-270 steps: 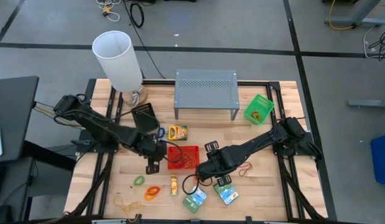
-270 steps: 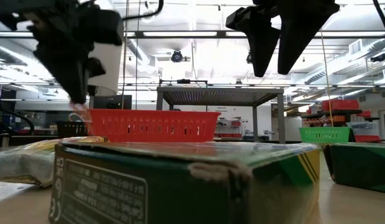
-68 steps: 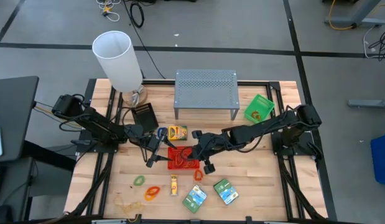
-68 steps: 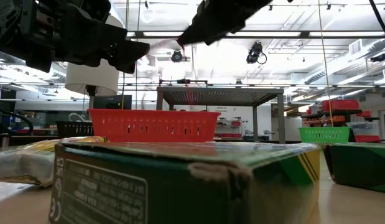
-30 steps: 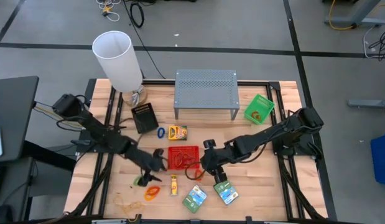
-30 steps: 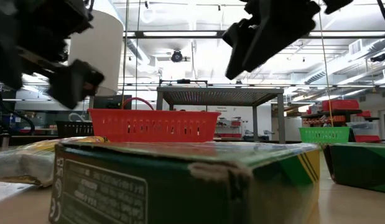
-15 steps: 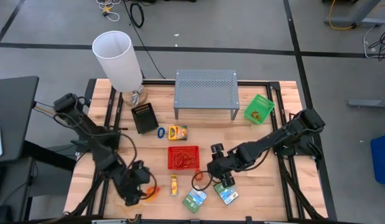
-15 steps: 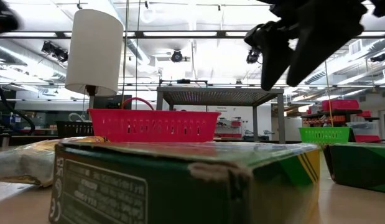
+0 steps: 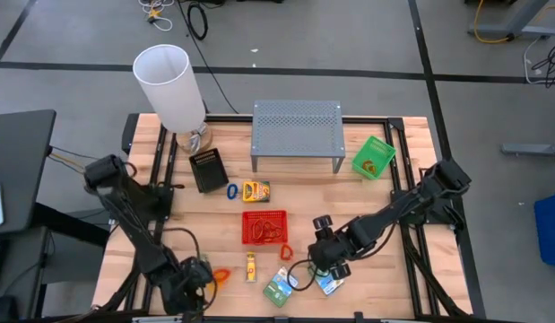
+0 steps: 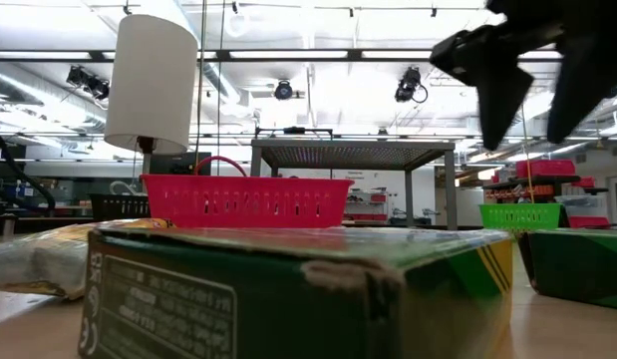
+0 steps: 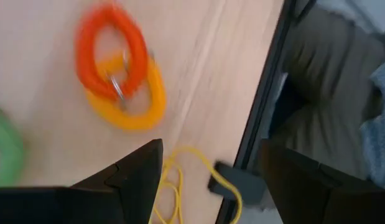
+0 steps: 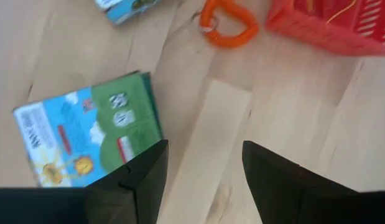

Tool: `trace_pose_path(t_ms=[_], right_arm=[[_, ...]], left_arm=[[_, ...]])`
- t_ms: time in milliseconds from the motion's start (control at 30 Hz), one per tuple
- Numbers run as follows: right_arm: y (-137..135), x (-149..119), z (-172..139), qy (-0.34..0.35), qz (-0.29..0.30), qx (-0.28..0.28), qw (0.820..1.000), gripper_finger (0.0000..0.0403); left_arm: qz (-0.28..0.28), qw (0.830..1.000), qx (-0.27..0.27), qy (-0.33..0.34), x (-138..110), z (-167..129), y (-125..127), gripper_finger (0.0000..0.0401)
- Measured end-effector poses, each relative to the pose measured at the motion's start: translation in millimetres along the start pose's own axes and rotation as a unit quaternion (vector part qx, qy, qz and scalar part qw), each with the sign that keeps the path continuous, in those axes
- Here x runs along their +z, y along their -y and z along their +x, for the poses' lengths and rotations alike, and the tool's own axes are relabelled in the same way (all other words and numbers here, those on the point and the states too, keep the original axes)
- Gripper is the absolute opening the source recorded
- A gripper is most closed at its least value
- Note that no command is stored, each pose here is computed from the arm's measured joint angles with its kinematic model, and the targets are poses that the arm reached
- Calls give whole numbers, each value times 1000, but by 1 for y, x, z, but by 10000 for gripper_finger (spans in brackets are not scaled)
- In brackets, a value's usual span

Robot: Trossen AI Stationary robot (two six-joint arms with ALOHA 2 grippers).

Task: Pick & Place Office Desk Supplies
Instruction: Put the yellow rubber band into the red bin

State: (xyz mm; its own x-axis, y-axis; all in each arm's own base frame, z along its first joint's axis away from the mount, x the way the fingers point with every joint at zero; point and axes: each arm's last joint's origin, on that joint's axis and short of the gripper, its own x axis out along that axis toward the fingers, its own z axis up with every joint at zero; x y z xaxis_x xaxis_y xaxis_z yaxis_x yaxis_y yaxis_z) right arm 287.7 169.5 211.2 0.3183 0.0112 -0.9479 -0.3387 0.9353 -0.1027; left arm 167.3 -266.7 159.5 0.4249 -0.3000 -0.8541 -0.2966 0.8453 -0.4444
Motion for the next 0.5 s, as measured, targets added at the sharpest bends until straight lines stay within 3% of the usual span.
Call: trace_pose_path(t_ms=[167,500], right_arm=[[-9,-5,-2,-15,4,3,1000,213],[-23,-6,-4,-5,12,5,1000,213]], left_arm=[[0,998,14,-59,-6,24,14,270],[-13,990,78,-113,-11,50,30,263]])
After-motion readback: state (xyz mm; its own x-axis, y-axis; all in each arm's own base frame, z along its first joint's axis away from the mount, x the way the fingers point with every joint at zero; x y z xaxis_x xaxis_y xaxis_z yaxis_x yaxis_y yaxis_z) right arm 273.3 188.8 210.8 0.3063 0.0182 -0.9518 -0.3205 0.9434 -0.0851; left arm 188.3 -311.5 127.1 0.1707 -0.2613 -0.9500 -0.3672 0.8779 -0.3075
